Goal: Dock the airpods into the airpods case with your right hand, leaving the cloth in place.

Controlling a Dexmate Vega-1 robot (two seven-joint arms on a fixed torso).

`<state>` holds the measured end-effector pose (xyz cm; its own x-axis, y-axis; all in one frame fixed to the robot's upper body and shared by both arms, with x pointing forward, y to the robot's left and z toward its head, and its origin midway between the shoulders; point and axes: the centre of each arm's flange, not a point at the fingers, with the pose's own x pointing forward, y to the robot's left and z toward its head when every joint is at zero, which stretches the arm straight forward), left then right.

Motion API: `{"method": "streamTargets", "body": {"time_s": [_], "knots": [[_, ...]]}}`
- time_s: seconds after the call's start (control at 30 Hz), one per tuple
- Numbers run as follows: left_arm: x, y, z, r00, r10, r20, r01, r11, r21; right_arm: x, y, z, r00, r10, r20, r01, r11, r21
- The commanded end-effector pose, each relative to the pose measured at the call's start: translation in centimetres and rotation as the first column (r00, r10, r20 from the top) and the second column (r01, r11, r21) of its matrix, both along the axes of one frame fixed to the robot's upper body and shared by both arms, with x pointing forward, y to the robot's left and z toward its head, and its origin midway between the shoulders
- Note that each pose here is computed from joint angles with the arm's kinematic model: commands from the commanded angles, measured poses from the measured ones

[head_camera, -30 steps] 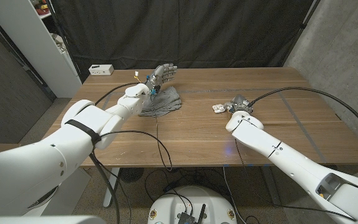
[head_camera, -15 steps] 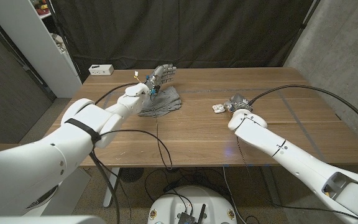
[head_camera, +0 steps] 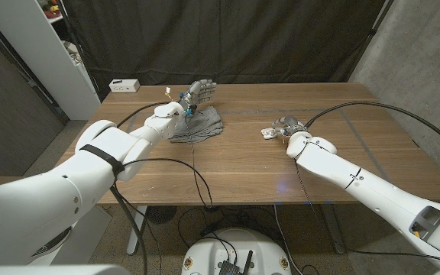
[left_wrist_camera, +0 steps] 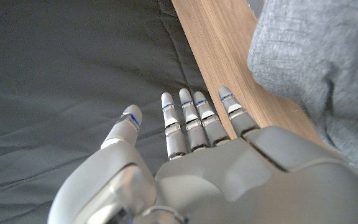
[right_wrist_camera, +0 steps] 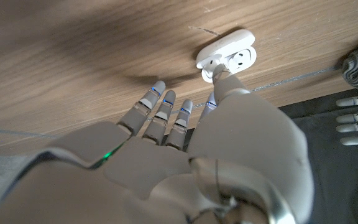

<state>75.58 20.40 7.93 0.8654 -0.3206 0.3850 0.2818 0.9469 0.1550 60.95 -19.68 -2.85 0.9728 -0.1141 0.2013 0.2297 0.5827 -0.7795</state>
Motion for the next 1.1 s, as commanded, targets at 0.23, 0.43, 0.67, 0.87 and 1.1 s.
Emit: {"method": "streamTargets", "body": {"time_s": [0.23, 0.43, 0.67, 0.87, 1.1], "knots": [[-0.2, -0.5, 0.0, 1.0, -0.007, 0.019, 0.007, 1.0, 0.002, 0.9, -0.8, 0.3, 0.999, 0.037, -0.031, -0.039, 0.997, -0.067], [-0.2, -0.7, 0.2, 1.0, -0.011, 0.029, 0.011, 1.0, 0.004, 0.7, -1.2, 0.5, 0.998, 0.044, -0.039, -0.047, 0.996, -0.078], [-0.4, -0.9, 0.3, 0.999, -0.022, 0.049, 0.022, 1.0, 0.004, 0.6, -1.6, 0.5, 0.999, 0.047, -0.005, -0.047, 0.996, -0.079], [-0.7, -1.0, 0.2, 0.997, -0.034, 0.072, 0.034, 0.999, 0.004, 0.7, -1.6, 0.2, 0.997, 0.058, 0.046, -0.054, 0.996, -0.075], [-0.9, -1.1, 0.0, 0.994, -0.048, 0.096, 0.048, 0.999, 0.004, 1.1, -1.7, -0.7, 0.994, 0.064, 0.085, -0.059, 0.996, -0.066]]}}
